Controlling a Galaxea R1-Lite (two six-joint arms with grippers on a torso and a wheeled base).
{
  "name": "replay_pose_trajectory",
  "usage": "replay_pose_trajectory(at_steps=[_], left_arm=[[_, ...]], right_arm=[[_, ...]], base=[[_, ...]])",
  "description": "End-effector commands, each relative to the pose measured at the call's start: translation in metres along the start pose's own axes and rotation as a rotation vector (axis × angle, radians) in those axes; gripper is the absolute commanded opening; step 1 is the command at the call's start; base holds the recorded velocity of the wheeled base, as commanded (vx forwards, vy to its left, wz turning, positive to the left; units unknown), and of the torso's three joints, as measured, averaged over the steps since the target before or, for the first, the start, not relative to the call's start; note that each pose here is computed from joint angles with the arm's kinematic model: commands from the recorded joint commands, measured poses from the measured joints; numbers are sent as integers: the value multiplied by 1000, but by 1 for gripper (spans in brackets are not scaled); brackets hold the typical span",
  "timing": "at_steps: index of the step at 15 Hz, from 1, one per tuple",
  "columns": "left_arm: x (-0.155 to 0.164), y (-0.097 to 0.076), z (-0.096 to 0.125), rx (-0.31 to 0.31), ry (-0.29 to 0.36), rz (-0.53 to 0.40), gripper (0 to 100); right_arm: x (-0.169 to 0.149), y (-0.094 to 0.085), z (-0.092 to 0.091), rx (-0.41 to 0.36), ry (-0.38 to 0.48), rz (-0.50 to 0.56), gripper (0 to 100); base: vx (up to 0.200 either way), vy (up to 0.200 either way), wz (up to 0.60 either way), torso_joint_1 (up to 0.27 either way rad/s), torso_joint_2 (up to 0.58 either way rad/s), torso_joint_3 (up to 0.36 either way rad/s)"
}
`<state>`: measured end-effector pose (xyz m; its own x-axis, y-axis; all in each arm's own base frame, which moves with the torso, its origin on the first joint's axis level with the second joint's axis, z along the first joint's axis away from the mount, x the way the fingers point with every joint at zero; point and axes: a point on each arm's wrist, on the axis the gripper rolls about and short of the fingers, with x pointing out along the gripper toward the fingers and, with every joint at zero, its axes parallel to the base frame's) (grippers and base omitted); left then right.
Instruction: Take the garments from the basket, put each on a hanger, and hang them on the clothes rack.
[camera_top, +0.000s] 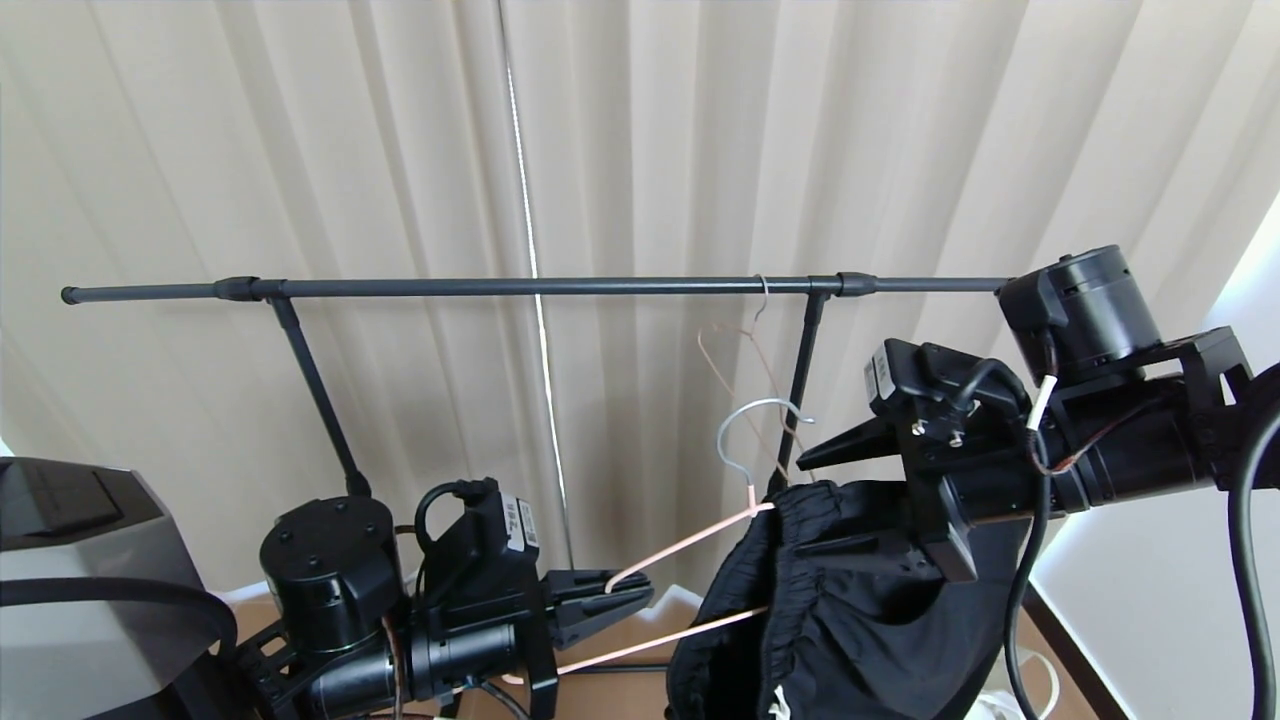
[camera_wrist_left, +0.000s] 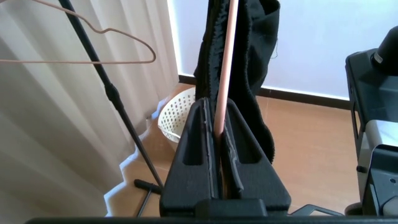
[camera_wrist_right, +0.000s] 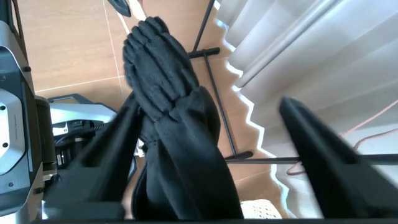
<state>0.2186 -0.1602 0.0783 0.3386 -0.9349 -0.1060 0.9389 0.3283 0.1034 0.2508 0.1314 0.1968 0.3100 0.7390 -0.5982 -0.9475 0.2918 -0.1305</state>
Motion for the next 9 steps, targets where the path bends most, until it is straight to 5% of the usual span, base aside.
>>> replay_pose_trajectory(at_steps=[1,9], left_arm=[[0,0,0,1,-1,1,0],[0,3,0,22,-4,10,0]], right_arm=[[1,0,-1,2,2,3,0],[-1,4,-3,5,3,9,0]], base=[[0,0,0,0,0,0],[0,0,0,0,0,0]])
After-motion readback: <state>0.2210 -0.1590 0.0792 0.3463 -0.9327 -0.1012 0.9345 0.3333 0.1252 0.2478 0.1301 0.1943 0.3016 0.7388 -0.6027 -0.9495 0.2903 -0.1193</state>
